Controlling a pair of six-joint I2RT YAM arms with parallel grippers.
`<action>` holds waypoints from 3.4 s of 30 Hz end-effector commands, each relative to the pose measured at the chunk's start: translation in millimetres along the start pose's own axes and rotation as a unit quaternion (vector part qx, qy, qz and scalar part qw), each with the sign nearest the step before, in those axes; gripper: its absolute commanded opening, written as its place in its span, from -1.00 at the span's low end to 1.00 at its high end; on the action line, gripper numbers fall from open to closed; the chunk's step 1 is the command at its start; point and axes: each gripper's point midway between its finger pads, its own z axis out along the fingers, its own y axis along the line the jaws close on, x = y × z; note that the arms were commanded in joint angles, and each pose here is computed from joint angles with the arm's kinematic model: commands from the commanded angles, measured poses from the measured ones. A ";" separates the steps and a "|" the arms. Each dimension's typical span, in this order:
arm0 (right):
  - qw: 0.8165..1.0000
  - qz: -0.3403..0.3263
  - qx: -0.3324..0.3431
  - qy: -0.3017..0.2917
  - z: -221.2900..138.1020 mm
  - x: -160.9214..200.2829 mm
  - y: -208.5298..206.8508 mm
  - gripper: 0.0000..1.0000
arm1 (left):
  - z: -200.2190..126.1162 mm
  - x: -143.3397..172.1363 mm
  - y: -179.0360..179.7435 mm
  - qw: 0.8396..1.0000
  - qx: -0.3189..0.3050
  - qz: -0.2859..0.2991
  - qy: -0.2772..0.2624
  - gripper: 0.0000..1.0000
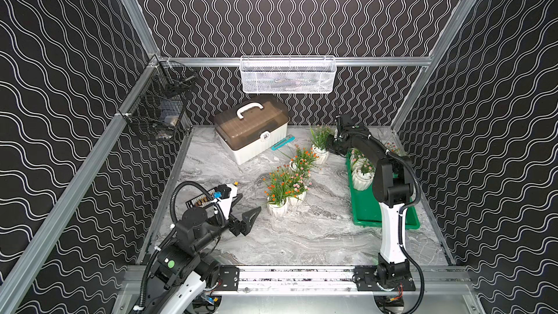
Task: Put the potted gypsophila into the storage box
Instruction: Pick up the baby's breath potted plant from the center of the board, then place the baby's breath potted plant at the storage box.
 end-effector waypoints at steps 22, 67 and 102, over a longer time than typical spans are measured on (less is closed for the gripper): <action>0.999 -0.017 -0.032 0.001 -60.8 23.7 14.0 -1.00 | -1.4 -9.7 -1.7 1.000 0.005 0.009 -0.013 0.84; 0.989 0.013 -0.039 -0.141 -275.0 134.0 -53.2 -1.00 | -1.1 -9.6 -50.1 0.988 0.153 0.003 -0.005 0.83; 0.942 0.251 0.135 -0.176 -250.2 111.5 -240.3 -1.00 | -6.0 -10.4 -55.5 0.986 0.166 0.011 -0.011 0.83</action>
